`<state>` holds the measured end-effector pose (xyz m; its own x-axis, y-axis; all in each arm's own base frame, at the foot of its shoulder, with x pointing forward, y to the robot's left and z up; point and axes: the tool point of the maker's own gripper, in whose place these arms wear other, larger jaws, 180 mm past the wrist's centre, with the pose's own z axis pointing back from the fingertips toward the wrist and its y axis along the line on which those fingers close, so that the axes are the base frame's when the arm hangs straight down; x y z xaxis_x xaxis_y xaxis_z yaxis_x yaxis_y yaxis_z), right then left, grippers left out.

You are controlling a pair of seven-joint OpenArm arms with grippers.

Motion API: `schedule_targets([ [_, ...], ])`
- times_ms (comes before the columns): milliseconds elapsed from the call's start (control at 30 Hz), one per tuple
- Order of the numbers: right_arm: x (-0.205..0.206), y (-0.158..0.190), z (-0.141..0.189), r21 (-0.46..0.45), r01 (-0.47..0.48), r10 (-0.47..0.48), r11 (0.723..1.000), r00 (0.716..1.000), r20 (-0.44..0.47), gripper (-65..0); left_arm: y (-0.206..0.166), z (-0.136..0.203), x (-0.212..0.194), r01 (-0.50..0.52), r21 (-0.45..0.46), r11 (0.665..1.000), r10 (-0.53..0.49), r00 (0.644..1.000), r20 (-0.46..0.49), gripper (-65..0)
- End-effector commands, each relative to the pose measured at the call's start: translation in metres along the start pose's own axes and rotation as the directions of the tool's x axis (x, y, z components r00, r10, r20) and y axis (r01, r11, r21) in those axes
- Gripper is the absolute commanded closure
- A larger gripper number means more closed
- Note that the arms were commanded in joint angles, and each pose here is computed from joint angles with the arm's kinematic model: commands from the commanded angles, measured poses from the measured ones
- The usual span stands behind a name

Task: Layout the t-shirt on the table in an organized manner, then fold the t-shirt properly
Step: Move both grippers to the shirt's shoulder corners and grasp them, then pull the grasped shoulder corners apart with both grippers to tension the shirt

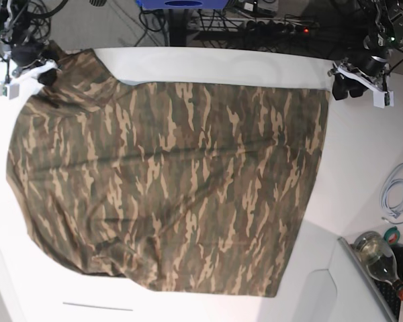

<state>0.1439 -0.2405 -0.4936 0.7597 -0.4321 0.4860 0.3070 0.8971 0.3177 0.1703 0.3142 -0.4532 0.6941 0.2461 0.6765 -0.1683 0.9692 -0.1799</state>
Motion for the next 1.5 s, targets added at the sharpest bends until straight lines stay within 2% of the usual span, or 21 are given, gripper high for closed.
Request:
schedule_targets([
  [0, 0.014, -0.002, 0.006, -0.004, -0.014, 0.014, 1.0, 0.999, 0.043, -0.8, 0.004, 0.004, 0.012, 0.01, 0.001, 1.0, -0.01, 0.999, 0.035, -28.8],
  [167, 0.018, 0.009, 0.019, 0.01, -0.053, 0.052, 0.999, 0.996, 0.066, -0.8, -0.003, 0.002, 0.007, 0.011, -0.02, 1.0, -0.01, 1.0, 0.026, -29.0],
  [433, 0.017, 0.009, 0.02, 0.01, -0.056, 0.056, 0.998, 0.996, 0.065, -0.8, -0.018, -0.002, -0.002, -0.019, -0.053, 0.998, 0.02, 1.0, 0.019, -29.8],
  [700, 0.017, 0.009, 0.021, 0.009, -0.056, 0.056, 0.998, 0.996, 0.063, -0.8, -0.012, -0.016, -0.03, -0.111, -0.04, 0.993, 0.11, 0.993, -0.037, -29.9],
  [933, 0.017, 0.009, 0.021, 0.009, -0.056, 0.056, 0.998, 0.996, 0.063, -0.8, -0.022, -0.027, -0.019, -0.125, -0.061, 0.99, 0.125, 0.992, -0.015, -28.6],
  [967, 0.017, 0.009, 0.021, 0.009, -0.056, 0.056, 0.998, 0.996, 0.063, -0.8, -0.024, -0.029, -0.016, -0.127, -0.065, 0.99, 0.127, 0.992, -0.007, -27.3],
  [1000, 0.017, 0.009, 0.021, 0.01, -0.057, 0.056, 0.998, 0.996, 0.064, -0.6, -0.025, -0.03, -0.013, -0.126, -0.068, 0.99, 0.127, 0.992, -0.002, -22.9],
  [1033, 0.017, 0.009, 0.021, 0.01, -0.057, 0.056, 0.998, 0.996, 0.064, -0.6, -0.025, -0.031, -0.012, -0.126, -0.068, 0.99, 0.127, 0.992, 0.0, -16.6],
  [1100, 0.016, 0.009, 0.023, 0.008, -0.061, 0.061, 0.998, 0.996, 0.063, -0.6, -0.026, -0.03, -0.008, -0.121, -0.072, 0.99, 0.122, 0.992, 0.009, 0.0],
  [1300, 0.019, 0.025, 0.046, 0.018, -0.098, 0.096, 0.995, 0.99, 0.101, -0.6, -0.027, -0.009, 0.0, -0.051, -0.068, 0.996, 0.052, 0.999, 0.014, 0.0],
  [1467, 0.002, 0.033, 0.052, 0.026, -0.085, 0.085, 0.996, 0.996, 0.029, -0.6, -0.04, 0.007, 0.018, 0.016, -0.08, 0.997, -0.012, 0.998, 0.058, 0.0],
])
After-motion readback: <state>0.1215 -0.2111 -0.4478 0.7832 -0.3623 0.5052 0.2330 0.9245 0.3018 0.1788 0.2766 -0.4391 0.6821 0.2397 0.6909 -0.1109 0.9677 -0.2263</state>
